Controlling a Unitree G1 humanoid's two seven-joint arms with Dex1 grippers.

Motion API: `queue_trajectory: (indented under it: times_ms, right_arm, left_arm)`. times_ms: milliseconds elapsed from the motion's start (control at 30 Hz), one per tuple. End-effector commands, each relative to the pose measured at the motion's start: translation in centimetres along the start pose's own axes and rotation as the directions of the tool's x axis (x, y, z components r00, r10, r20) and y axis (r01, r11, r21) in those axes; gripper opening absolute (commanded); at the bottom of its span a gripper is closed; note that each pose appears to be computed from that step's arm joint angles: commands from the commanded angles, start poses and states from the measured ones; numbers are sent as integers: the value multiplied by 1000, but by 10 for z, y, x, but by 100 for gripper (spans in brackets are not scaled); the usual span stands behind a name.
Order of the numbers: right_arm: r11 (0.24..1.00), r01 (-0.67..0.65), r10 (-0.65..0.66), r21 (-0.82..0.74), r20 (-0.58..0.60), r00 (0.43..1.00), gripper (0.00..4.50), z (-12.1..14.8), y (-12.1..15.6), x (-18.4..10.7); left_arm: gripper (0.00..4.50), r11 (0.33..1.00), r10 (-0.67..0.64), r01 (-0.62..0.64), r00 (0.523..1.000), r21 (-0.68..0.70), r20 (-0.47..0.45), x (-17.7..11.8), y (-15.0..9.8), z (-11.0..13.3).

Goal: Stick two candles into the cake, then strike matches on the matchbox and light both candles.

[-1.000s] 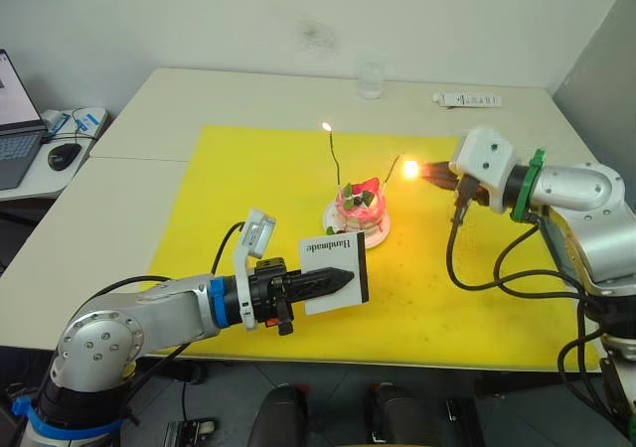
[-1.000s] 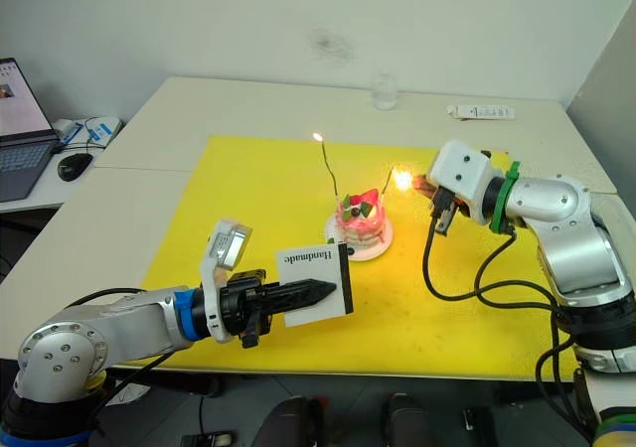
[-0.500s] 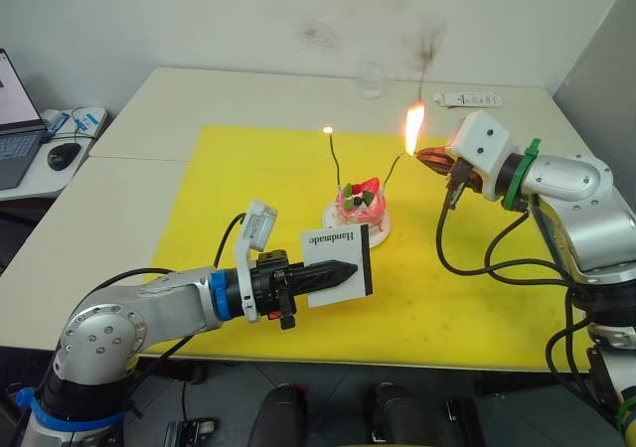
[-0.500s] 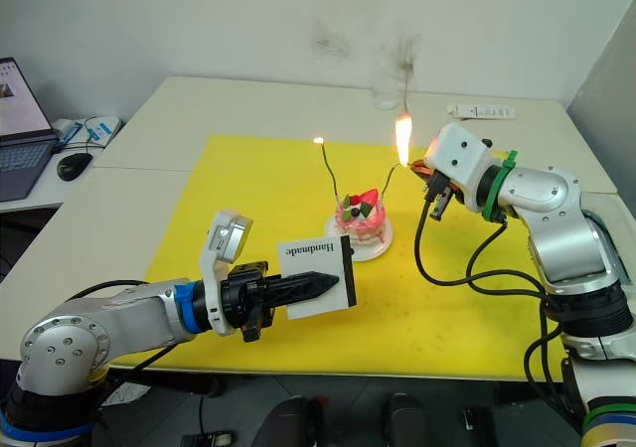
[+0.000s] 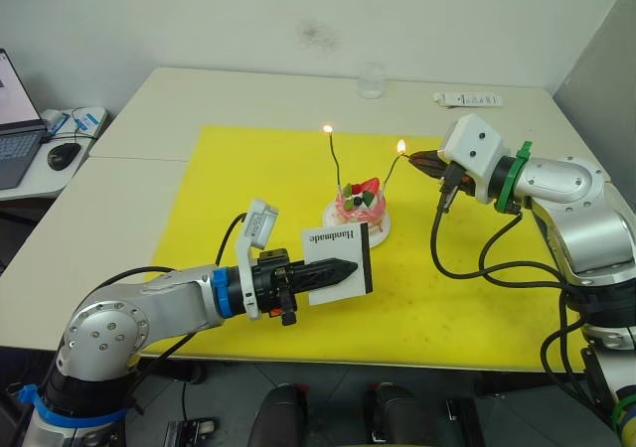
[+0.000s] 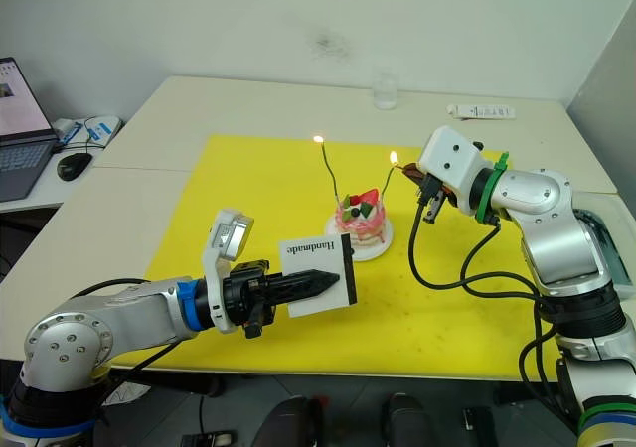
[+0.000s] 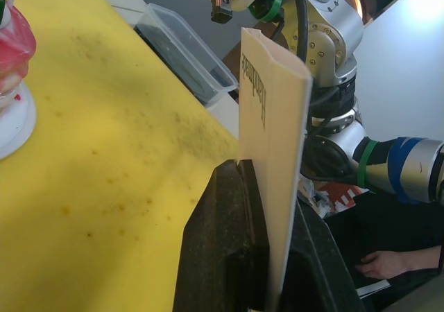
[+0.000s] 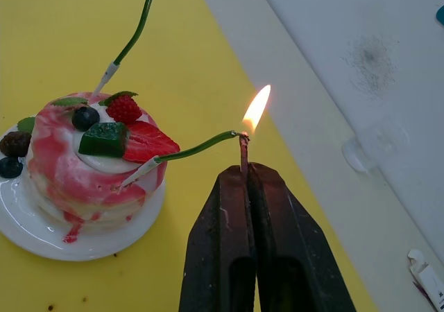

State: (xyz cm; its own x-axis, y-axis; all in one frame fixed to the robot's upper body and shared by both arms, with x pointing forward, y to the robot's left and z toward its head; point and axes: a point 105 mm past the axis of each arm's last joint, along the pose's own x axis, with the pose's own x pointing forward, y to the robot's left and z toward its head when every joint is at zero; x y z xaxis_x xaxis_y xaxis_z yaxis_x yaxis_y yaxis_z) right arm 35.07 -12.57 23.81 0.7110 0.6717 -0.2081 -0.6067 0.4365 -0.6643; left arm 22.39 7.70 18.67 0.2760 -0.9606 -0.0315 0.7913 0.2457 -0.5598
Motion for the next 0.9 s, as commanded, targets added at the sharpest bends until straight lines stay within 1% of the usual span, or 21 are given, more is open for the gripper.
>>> queue_trajectory:
  times_ms: [33, 233, 633, 833, 900]
  right_arm:
    - [999, 20, -19, -42, 39, 999, 4, 16, -6, -5]
    - [999, 22, -21, -41, 36, 999, 4, 15, -6, -5]
    - [999, 34, -34, -29, -2, 999, 4, 1, -7, -11]
    - [998, 56, -57, -11, -52, 997, 4, -15, -8, -19]
    - [997, 74, -74, -1, -93, 993, 4, -26, -8, -28]
  left_arm:
    - [0, 999, -36, 36, 999, 18, 21, 2, -8, 6]
    - [0, 999, -37, 37, 999, 16, 20, 2, -7, 5]
    - [0, 999, -45, 44, 999, 18, 15, 4, -9, 4]
    - [0, 998, -60, 60, 998, 33, 4, 6, -11, 3]
    - [0, 995, -64, 65, 998, 77, -17, 10, -12, 0]
